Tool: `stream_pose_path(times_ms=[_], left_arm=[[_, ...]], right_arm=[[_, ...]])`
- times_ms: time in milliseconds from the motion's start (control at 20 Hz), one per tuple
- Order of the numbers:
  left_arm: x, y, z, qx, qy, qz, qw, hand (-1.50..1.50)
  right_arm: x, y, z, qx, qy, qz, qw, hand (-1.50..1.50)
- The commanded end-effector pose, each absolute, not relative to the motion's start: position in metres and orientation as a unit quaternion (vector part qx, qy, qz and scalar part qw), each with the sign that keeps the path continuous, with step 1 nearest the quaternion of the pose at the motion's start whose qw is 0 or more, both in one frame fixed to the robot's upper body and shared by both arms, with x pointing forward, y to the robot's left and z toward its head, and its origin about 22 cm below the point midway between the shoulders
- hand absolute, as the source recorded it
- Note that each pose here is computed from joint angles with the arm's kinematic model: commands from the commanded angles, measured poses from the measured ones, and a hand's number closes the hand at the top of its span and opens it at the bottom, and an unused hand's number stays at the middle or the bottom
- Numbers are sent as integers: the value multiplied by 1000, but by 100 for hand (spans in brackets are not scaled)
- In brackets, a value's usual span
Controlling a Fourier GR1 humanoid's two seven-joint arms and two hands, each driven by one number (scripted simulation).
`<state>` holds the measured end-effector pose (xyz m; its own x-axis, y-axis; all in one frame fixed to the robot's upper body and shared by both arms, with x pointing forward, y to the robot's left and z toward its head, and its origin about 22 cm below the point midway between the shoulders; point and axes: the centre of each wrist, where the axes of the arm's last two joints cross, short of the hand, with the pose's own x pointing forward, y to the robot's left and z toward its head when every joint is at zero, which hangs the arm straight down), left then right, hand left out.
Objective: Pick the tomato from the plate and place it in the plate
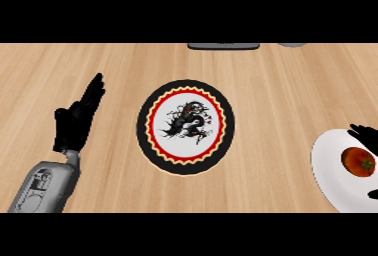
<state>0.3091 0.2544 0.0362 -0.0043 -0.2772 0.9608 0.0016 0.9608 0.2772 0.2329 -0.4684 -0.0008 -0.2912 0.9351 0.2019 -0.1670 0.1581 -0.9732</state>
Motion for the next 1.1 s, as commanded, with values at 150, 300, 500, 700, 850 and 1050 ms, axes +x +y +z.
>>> stream_pose_path(times_ms=[150, 300, 500, 700, 850, 1050], left_arm=[[294, 268, 37, 89, -707, -99, 695, 0], [310, 262, 44, 102, -702, -98, 698, 0], [300, 253, 35, 99, -702, -105, 697, 0], [296, 235, 26, 99, -700, -99, 700, 0], [296, 267, 39, 109, -697, -99, 702, 0], [299, 274, 46, 124, -692, -85, 706, 0]], right_arm=[[258, -466, -3, -352, -609, 539, 464, 150], [250, -463, -17, -351, -615, 539, 457, 150], [253, -475, -22, -358, -619, 532, 453, 150], [260, -480, -10, -365, -659, 492, 436, 150], [239, -440, -40, -395, -607, 445, 527, 150], [190, -432, -91, -426, -474, 374, 674, 150]])
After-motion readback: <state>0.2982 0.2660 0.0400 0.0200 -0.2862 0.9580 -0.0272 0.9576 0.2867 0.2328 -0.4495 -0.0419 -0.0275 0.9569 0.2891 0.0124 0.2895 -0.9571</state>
